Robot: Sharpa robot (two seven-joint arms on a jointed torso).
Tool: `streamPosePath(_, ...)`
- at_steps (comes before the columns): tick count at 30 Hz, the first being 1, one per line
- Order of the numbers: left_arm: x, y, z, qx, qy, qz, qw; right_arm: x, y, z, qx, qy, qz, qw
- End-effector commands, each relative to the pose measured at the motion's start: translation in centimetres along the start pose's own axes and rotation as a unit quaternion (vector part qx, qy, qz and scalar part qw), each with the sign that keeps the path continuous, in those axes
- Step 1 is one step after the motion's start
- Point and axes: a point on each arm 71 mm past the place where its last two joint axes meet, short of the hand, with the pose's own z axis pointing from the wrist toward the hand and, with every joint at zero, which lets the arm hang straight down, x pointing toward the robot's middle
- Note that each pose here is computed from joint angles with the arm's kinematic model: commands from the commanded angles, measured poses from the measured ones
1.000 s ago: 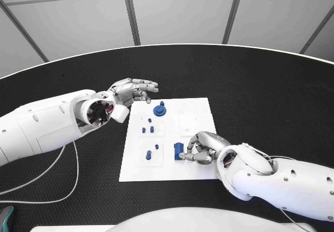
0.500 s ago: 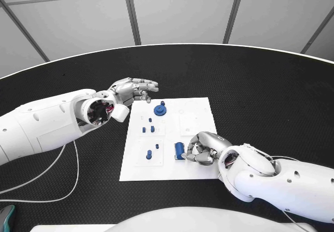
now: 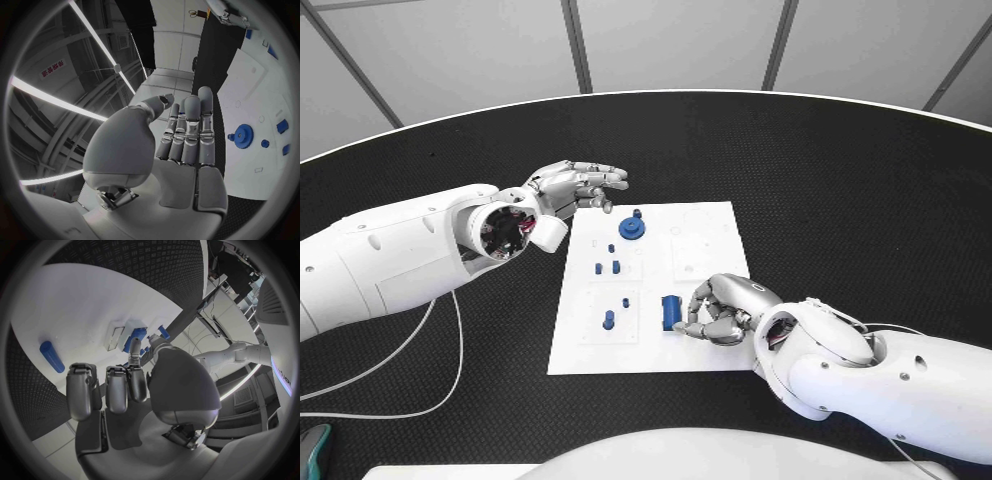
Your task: Assemble the parts on the task board
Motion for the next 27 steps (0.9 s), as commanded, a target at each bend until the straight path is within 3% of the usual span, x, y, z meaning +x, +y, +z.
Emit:
streamPosePath(1, -0.05, -0.01, -0.04, 0.000, 0.000, 0.000, 1.000, -0.1, -0.2, 0.0, 0.002, -0.003, 0.001, 1.000)
streamPosePath(18, -0.07, 0.00, 0.08, 0.001, -0.001, 0.000, 1.000, -0.7, -1.6, -0.1, 0.020, -0.018, 0.002, 1.000)
streamPosePath(27, -0.07, 0.01, 0.15, 0.002, 0.000, 0.000, 1.000, -2.2, -3.8, -2.0, 0.035, -0.057, 0.016, 0.998)
